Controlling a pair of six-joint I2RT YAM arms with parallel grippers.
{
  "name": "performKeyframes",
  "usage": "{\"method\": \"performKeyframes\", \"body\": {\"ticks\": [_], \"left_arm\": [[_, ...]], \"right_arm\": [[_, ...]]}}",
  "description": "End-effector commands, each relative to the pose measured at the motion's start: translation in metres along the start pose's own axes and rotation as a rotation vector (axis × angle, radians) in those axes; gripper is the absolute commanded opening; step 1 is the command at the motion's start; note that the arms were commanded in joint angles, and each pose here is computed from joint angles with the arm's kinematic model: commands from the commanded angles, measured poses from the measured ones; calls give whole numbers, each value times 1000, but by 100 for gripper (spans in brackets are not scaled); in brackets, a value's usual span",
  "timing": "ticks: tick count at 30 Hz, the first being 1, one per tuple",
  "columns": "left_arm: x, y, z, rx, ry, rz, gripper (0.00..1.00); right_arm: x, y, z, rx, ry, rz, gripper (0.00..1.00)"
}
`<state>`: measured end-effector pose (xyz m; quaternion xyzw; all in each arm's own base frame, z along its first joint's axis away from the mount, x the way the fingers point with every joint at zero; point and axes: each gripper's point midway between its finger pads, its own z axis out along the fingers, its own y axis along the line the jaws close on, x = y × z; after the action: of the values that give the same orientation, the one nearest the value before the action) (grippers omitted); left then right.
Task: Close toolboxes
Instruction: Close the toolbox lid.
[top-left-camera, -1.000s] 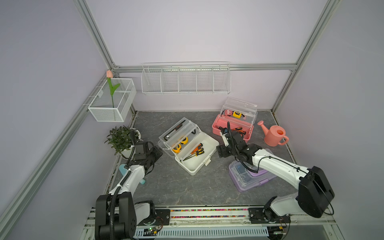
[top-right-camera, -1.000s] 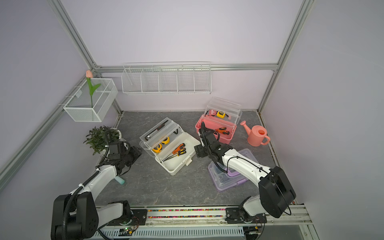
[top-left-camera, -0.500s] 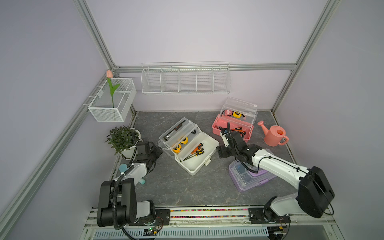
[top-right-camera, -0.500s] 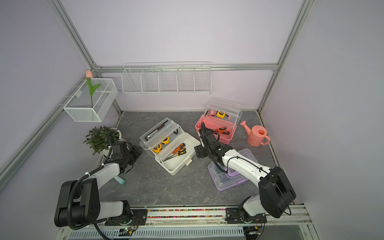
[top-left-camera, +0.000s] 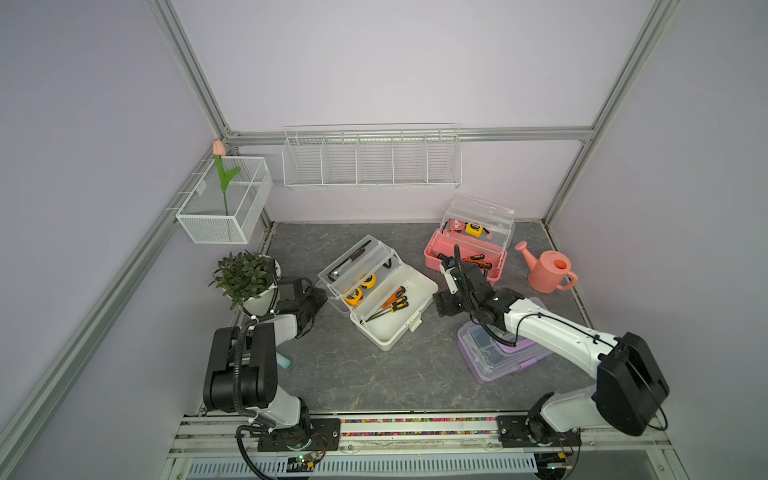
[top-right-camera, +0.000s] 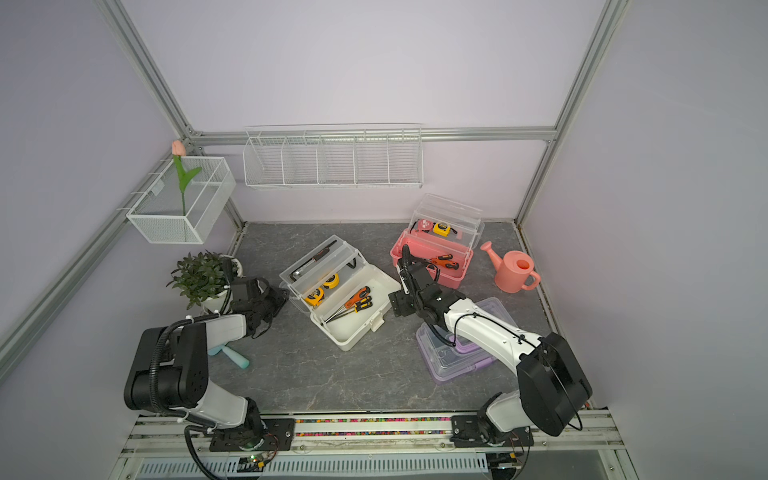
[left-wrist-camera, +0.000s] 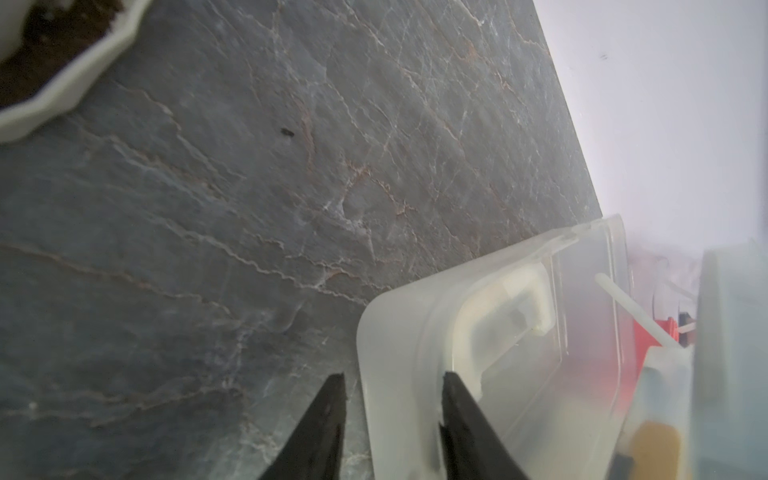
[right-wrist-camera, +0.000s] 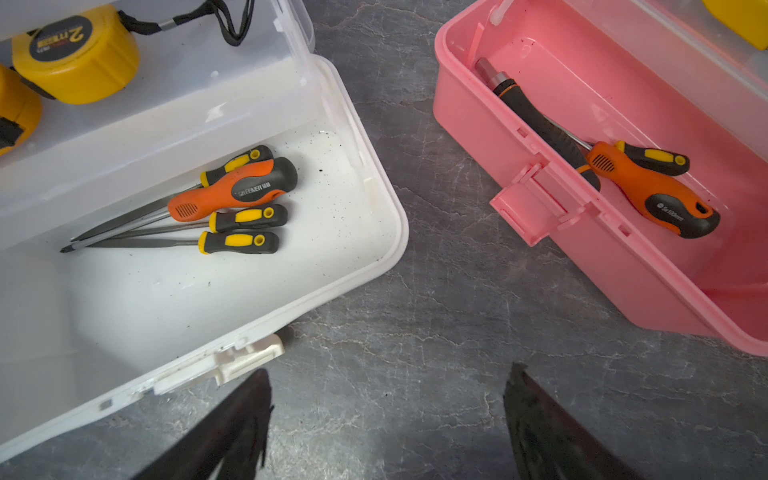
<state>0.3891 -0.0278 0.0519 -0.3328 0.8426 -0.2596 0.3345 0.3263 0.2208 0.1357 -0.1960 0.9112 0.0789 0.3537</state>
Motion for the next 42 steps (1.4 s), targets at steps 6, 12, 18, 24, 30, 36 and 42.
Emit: {"method": "performKeyframes", "body": {"ticks": [6, 12, 18, 24, 30, 36, 42], "left_arm": [[-1, 13, 5, -76, 23, 60, 7], [-17, -4, -4, -71, -8, 127, 0], [-35, -37, -36, -79, -132, 272, 0], [-42, -72, -75, 12, -291, 370, 0], [-45, -91, -109, 98, -414, 422, 0], [-30, -98, -107, 173, -416, 465, 0], [-14, -113, -123, 242, -487, 537, 0]], "right_arm": [[2, -3, 5, 19, 17, -19, 89], [-1, 3, 7, -10, 20, -10, 89], [15, 34, 3, -182, 113, 3, 94], [45, 60, -15, -264, 217, -48, 89], [74, 78, -37, -308, 290, -64, 76], [90, 95, -51, -355, 332, -59, 58], [114, 113, -37, -419, 355, 19, 52]]}}
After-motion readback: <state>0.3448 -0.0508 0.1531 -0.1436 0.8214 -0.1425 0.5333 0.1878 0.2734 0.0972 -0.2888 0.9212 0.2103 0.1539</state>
